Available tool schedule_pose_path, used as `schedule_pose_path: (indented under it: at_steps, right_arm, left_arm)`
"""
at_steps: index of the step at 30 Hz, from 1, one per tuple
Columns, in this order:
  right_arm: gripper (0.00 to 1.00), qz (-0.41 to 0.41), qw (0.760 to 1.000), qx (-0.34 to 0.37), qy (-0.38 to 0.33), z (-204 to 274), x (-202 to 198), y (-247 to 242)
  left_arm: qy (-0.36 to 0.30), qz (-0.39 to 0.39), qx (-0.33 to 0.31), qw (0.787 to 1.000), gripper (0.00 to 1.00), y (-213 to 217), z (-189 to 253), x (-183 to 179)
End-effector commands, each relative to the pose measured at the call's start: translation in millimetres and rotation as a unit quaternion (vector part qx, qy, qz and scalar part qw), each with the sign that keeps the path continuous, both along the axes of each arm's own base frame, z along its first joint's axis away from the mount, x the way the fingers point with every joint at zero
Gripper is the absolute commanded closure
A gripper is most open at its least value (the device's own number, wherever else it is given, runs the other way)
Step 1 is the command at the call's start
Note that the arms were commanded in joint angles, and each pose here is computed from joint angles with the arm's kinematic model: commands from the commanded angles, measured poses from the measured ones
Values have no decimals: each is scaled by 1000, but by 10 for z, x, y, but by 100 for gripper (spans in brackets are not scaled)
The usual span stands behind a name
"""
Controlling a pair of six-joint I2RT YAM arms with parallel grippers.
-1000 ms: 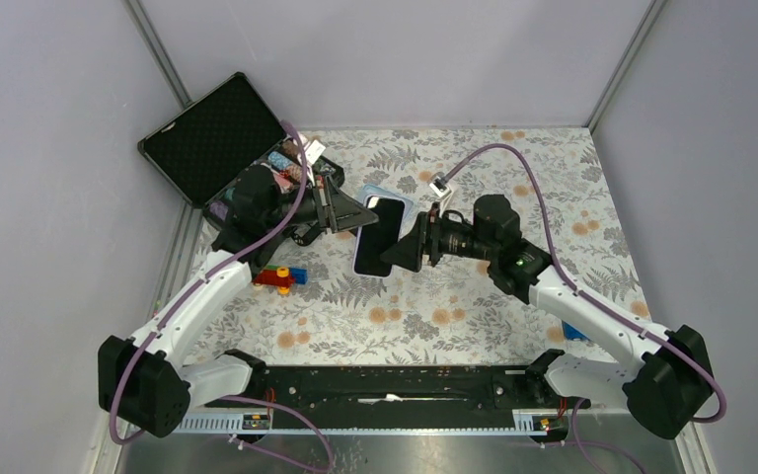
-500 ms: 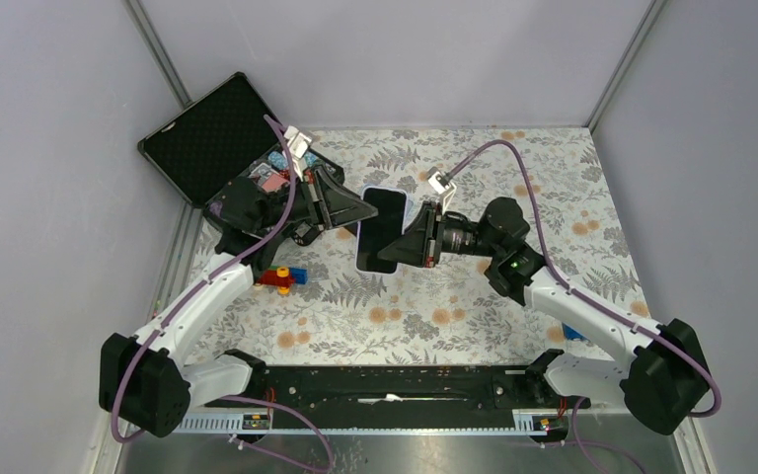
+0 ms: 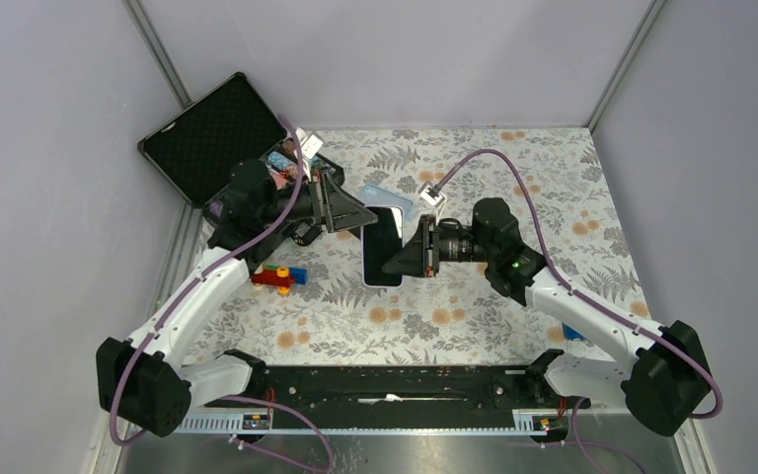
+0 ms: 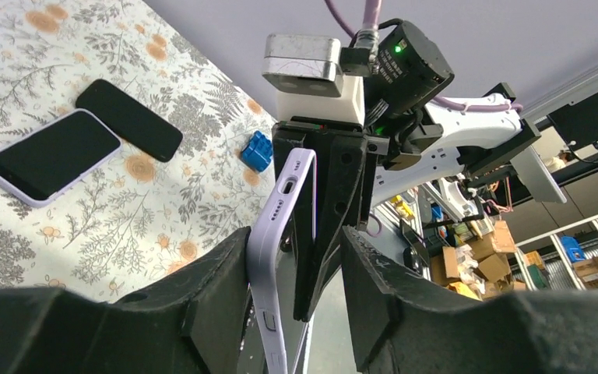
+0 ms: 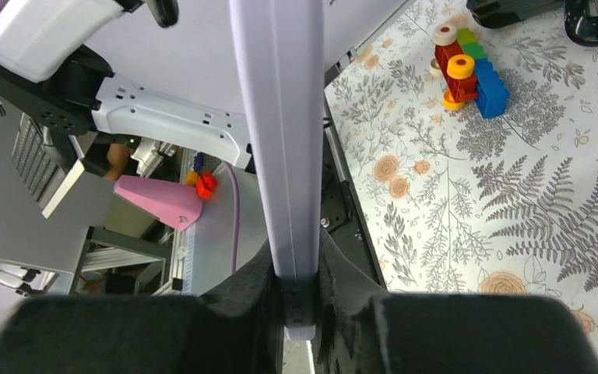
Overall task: Take the phone out of the phone case
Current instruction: Remove the phone case from the phone.
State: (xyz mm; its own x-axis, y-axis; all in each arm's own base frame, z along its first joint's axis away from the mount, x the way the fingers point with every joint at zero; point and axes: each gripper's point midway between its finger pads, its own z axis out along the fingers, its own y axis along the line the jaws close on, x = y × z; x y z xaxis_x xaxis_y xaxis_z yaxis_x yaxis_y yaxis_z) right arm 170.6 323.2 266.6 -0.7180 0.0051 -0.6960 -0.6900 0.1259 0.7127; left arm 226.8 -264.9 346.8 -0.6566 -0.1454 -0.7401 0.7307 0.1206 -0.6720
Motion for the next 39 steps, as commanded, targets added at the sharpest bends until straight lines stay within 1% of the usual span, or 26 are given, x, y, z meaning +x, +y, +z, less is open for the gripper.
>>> schedule_pose_path:
  at_steps: [1, 5, 7, 8, 10, 11, 12, 13, 14, 15, 16, 17, 18, 19, 22, 24, 25, 26, 27, 28, 29, 31, 33, 35, 37, 39]
  right_arm:
    - [99, 16, 996, 33, -80, 396, -12, 12]
    - [99, 19, 996, 34, -82, 394, 4, 31]
    - [99, 18, 996, 35, -82, 398, 15, 38]
    - [99, 18, 996, 34, -81, 394, 20, 40]
    - [97, 18, 996, 34, -81, 390, 23, 46]
    - [95, 21, 996, 33, -80, 385, 18, 46]
    - [90, 25, 996, 31, -78, 381, 2, 43]
    - [81, 24, 996, 29, -81, 373, -3, 35]
    - [65, 13, 996, 24, -83, 350, 25, 21]
    - [40, 0, 996, 20, -88, 321, 44, -3]
    - [23, -15, 995, 17, -94, 313, 72, -29]
    - [11, -30, 994, 14, -100, 303, 96, -59]
    - [3, -41, 993, 13, -107, 304, 108, -88]
    - [1, -50, 992, 12, -112, 303, 116, -111]
    - [0, -63, 991, 22, -114, 318, 105, -147]
    - [0, -83, 991, 44, -97, 387, 124, -163]
    - [1, -113, 987, 65, -92, 464, 198, -189]
    - [3, -143, 982, 89, -81, 546, 256, -226]
    - [3, -174, 977, 108, -63, 517, 308, -281]
    - [3, -204, 967, 141, -55, 578, 356, -351]
    - [2, -228, 957, 174, -52, 636, 393, -428]
    - [0, -253, 942, 214, -50, 699, 421, -524]
    - [0, -252, 942, 213, -56, 750, 422, -523]
    - [0, -230, 946, 218, -67, 854, 355, -486]
    - [0, -211, 944, 242, -78, 973, 280, -487]
    - [0, -198, 939, 270, -86, 1085, 214, -504]
  left_arm:
    - [4, -11, 13, 1000, 55, -8, -24, 23]
    - [22, -30, 18, 999, 58, -27, -107, 11]
    - [20, -36, 20, 999, 64, -26, -119, -11]
    - [17, -39, 20, 999, 70, -21, -113, -25]
    - [7, -50, 14, 999, 90, -18, -73, -74]
    - [1, -51, 10, 999, 97, -15, -44, -91]
    - [-3, -51, 6, 999, 100, -11, -20, -104]
    - [-10, -50, 2, 999, 100, -5, 14, -115]
    - [-13, -46, -1, 999, 100, 0, 40, -118]
    - [-18, -39, -2, 999, 100, 7, 67, -110]
    - [-23, -28, -4, 999, 100, 15, 98, -94]
    - [-28, -13, -5, 1000, 100, 33, 134, -66]
    - [-34, 1, -6, 999, 100, 55, 176, -41]
    - [-39, 15, -9, 999, 100, 79, 225, -15]
    - [-58, 61, -26, 996, 100, 142, 431, 62]
    - [-64, 88, -37, 993, 100, 177, 555, 116]
    - [-62, 108, -47, 991, 100, 201, 616, 165]
    - [-50, 134, -68, 987, 100, 229, 697, 228]
    - [-39, 148, -94, 984, 100, 248, 768, 268]
    - [-25, 155, -125, 980, 100, 262, 839, 293]
    - [-16, 153, -153, 976, 100, 269, 892, 297]
    - [-1, 141, -205, 969, 100, 286, 1004, 280]
    - [17, 134, -231, 964, 100, 290, 1021, 297]
    - [30, 131, -241, 961, 100, 286, 1020, 321]
    - [36, 140, -243, 959, 100, 296, 1003, 360]
    - [46, 165, -238, 956, 100, 324, 938, 435]
